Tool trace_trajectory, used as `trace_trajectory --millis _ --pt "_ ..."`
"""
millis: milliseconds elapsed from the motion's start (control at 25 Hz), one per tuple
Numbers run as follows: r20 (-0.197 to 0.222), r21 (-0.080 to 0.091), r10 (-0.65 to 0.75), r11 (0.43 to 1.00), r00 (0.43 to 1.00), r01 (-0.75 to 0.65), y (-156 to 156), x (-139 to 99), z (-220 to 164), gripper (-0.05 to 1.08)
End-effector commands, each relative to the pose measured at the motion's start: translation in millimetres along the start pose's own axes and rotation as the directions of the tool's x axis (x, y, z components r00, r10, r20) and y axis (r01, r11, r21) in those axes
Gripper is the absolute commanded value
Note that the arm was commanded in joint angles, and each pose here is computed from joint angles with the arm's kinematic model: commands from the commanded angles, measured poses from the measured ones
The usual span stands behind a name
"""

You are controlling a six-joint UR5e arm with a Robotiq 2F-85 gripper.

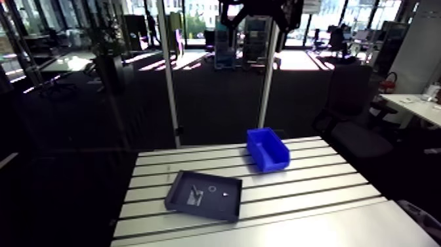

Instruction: Pick up the M10 bolt from the tray and put it into the blue bin.

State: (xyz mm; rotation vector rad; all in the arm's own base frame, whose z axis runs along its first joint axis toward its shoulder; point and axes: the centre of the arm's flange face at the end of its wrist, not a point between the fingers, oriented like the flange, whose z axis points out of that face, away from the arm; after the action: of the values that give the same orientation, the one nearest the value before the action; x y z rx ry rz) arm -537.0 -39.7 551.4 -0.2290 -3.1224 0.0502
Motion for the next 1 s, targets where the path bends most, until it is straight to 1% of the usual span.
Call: trace_trajectory --millis 40,80,520,800,1000 --pt "-0.011 0.001 0.010 1.000 1.000 -0.010 3.3 -2.4 10.3 0.01" --pt "-0.017 0.001 0.010 1.000 1.000 -0.010 3.2 -2.4 9.6 0.01" --pt "-0.012 0.000 0.010 1.000 1.000 -0.010 3.5 -2.0 11.9 0.01" --pt "0.007 0.003 0.003 1.000 1.000 -0.003 1.2 -0.5 21.4 0.01" --pt "0.039 0.000 -0.022 1.000 0.999 0.022 -2.7 -2.9 38.3 0.01"
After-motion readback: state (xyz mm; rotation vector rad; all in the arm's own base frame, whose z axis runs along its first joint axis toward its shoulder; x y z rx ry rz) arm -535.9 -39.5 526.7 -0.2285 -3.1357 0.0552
